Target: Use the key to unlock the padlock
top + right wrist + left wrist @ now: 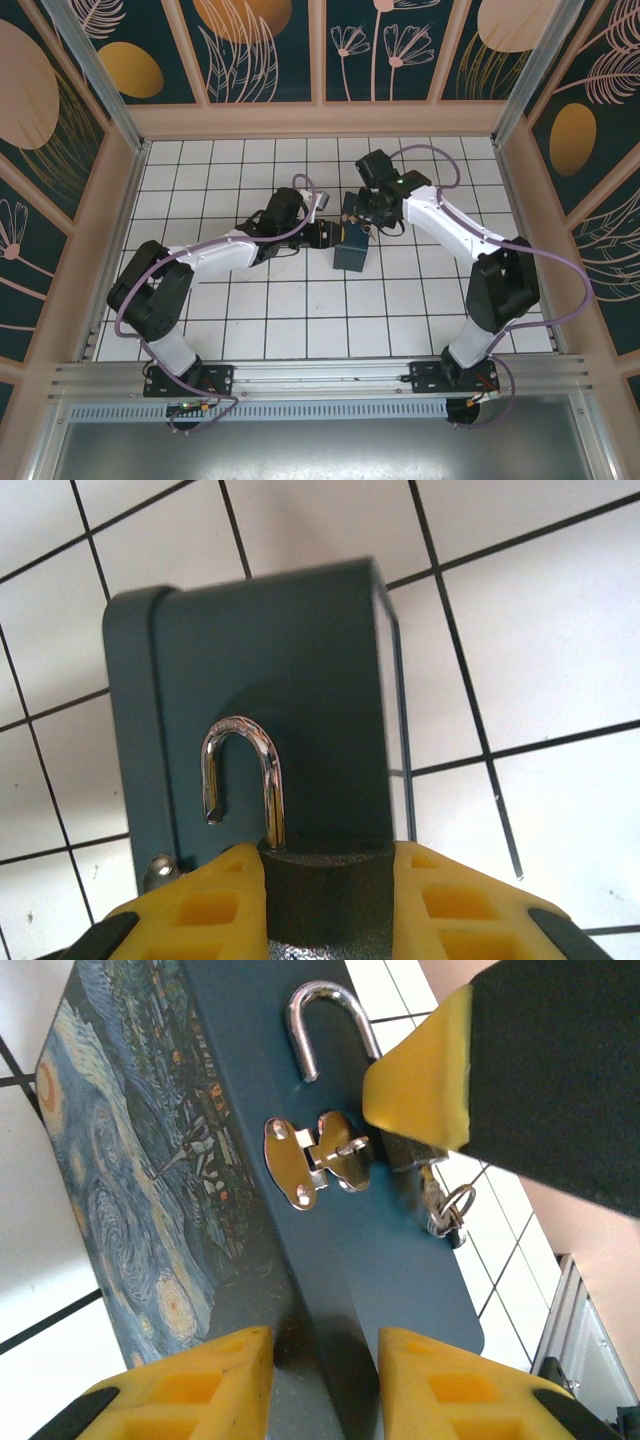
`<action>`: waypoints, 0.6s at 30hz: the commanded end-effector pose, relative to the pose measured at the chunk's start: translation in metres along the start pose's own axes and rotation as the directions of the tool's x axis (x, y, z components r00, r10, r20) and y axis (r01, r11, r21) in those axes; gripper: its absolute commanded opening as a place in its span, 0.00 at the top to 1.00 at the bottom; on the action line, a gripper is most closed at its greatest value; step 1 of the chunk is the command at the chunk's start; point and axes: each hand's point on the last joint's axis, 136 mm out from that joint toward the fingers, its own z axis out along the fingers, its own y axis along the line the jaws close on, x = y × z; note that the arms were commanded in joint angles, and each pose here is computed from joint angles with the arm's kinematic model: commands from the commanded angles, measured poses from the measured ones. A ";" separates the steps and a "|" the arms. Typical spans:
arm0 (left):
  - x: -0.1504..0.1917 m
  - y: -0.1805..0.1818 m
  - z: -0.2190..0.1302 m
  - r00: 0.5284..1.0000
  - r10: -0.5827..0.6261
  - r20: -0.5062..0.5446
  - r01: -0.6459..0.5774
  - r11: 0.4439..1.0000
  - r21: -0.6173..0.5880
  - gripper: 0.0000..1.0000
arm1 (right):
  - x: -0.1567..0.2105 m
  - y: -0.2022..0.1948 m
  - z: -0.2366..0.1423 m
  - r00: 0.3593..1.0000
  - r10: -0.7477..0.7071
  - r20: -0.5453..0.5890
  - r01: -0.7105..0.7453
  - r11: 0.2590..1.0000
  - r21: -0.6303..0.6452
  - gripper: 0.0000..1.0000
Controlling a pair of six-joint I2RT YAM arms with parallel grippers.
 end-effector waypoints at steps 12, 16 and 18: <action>-0.026 -0.005 -0.015 0.999 -0.007 0.038 0.008 1.000 -0.018 0.66 | -0.016 -0.113 -0.001 0.986 0.146 0.077 -0.149 0.988 0.034 1.00; -0.037 -0.015 -0.019 0.998 -0.009 0.055 0.008 1.000 0.018 0.64 | 0.002 -0.140 0.030 0.980 0.193 0.052 -0.195 0.980 0.040 1.00; -0.041 -0.019 -0.019 0.998 -0.012 0.059 0.010 1.000 0.030 0.64 | 0.007 -0.146 0.041 0.979 0.198 0.043 -0.199 0.979 0.041 0.93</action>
